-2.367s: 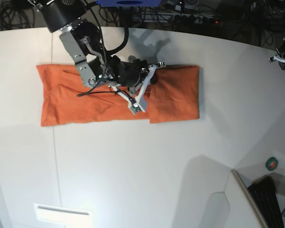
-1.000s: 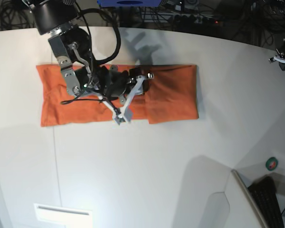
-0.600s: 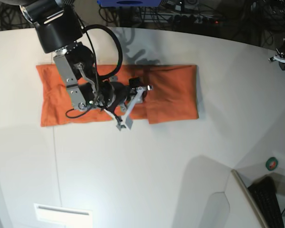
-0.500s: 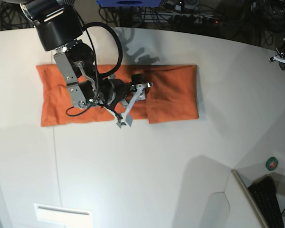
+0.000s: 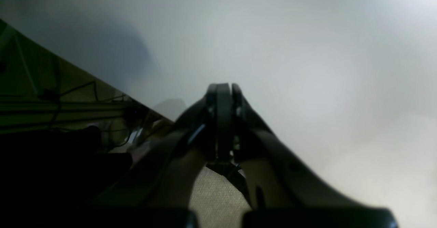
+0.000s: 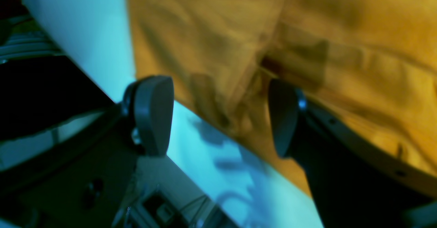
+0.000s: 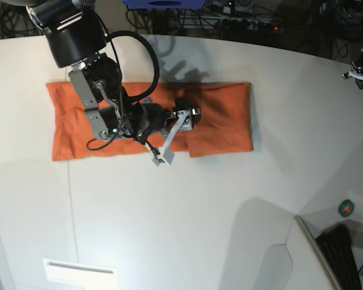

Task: Layout the t-shirt on the table in an organized manner, then fold the t-shirt properly
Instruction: 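Press and smooth the folded shirt with the right gripper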

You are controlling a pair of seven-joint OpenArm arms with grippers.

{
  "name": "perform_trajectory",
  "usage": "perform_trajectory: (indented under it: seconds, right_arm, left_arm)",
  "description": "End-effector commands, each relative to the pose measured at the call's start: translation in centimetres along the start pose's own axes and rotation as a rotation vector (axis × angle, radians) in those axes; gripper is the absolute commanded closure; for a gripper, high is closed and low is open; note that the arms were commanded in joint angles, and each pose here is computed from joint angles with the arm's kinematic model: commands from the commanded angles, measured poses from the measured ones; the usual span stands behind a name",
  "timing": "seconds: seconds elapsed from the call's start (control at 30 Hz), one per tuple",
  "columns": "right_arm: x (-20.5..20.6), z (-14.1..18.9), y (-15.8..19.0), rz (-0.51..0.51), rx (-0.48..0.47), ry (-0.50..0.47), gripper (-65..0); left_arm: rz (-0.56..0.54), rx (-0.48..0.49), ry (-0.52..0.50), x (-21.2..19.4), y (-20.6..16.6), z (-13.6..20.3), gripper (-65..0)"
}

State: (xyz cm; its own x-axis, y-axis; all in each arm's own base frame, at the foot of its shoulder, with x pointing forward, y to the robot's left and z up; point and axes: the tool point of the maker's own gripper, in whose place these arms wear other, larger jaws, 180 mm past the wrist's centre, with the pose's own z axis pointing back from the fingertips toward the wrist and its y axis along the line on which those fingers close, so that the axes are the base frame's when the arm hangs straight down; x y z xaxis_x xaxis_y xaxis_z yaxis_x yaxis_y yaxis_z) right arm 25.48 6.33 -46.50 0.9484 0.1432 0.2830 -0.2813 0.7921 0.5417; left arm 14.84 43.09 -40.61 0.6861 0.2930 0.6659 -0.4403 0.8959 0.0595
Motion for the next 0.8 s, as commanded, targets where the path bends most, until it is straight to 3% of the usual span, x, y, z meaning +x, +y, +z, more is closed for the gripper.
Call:
perform_trajectory:
  seconds: [0.0, 0.17, 0.43, 0.53, 0.77]
  right_arm:
    - [1.1, 0.1, 0.6, 0.002, 0.023, -0.03, -41.4]
    - [0.3, -0.5, 0.6, -0.014, 0.029, -0.016, -39.0]
    - [-1.2, -1.7, 3.8, 0.101, 0.06, 0.053, -16.4]
    - [-1.2, -1.7, 3.8, 0.101, 0.06, 0.054, 0.0]
    - [-1.1, -1.2, 4.2, 0.118, 0.063, 0.077, 0.0]
  left_arm:
    - [-0.014, 0.014, -0.045, 1.6, 0.7, 0.4, 0.0]
    - [-0.014, 0.014, -0.045, 1.6, 0.7, 0.4, 0.0]
    - [-0.013, 0.014, -0.044, 1.5, 0.7, 0.3, 0.0]
    - [-0.012, 0.016, -0.043, 1.5, 0.8, 0.4, 0.0]
    - [-0.012, 0.015, -0.044, 1.5, 0.8, 0.4, 0.0]
